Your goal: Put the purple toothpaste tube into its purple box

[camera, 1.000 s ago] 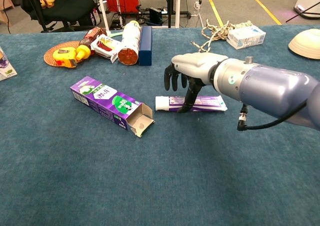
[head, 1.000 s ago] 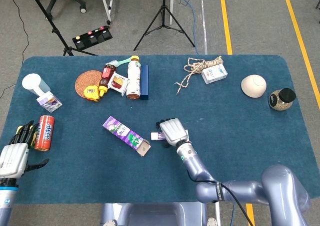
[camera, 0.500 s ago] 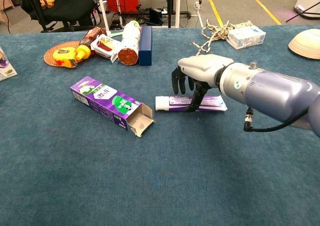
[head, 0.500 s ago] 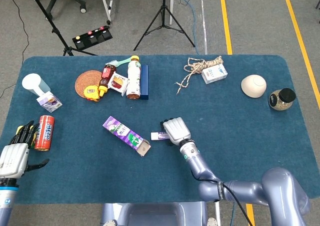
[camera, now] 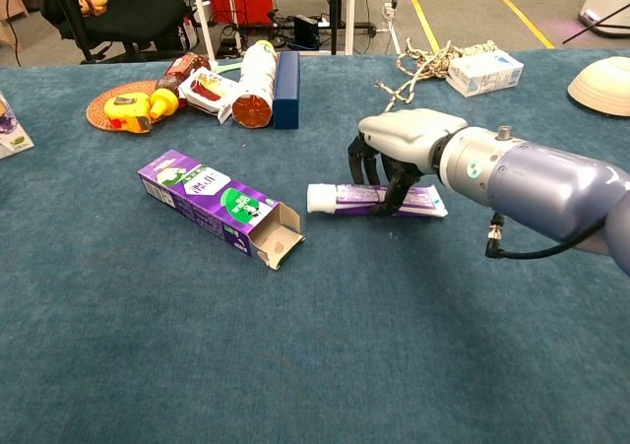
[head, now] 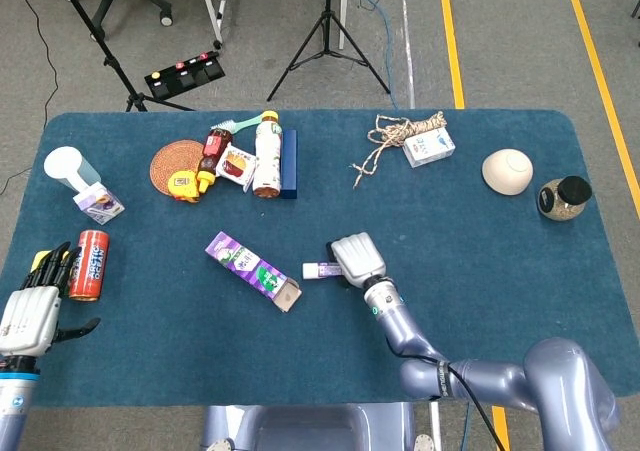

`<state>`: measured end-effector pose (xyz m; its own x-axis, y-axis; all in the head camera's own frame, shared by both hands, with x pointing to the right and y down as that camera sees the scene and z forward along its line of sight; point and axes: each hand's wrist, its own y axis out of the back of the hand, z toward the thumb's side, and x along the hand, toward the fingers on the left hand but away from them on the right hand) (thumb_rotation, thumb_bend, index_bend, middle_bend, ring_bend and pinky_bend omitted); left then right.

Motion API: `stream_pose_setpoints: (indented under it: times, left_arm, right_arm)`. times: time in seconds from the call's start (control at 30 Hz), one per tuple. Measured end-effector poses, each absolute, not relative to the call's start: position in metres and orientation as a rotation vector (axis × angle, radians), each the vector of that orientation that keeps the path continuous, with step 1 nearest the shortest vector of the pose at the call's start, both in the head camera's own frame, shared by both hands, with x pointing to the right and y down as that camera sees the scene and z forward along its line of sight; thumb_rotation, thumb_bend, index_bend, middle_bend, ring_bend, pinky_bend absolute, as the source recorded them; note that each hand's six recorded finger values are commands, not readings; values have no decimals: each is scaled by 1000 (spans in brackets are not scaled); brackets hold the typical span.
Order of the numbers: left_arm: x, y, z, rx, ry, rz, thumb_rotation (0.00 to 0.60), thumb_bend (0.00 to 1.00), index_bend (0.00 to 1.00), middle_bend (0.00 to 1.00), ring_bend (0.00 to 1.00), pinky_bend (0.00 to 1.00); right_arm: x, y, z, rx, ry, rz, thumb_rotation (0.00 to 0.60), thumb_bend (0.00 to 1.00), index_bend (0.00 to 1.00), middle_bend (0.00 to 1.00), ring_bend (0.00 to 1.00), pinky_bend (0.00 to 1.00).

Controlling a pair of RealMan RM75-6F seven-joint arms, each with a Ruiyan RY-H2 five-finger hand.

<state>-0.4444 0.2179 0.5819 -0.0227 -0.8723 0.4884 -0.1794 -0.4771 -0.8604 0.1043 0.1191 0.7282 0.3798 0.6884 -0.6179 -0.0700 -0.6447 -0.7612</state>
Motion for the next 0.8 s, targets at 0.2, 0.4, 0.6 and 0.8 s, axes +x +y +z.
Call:
stream_pose_setpoints:
  times: [0.2,0.4,0.6,0.8]
  left_arm:
    - [-444,218,583,-1682,1101,-1548,600,90,0,0,0,161]
    - [-437,217,584,-1692,1073,-1525,600,90,0,0,0,161]
    - [-421,212,587,-1708,993,-1477,600,90,0,0,0,161]
    - [-398,188,589,-1712,851,-1378,600,90,0,0,0,161]
  right_arm:
    - [106,119,727,-1920,-542,1321,600,445,552,560,557,662]
    - [109,117,711,-1925,-548,1276,600,461,569,575,573,675]
    - [127,109,684,-1901,-569,1236,600,465,570,576,574,675]
    - [151,101,667,-1874,-596,1249,600,465,572,577,575,677]
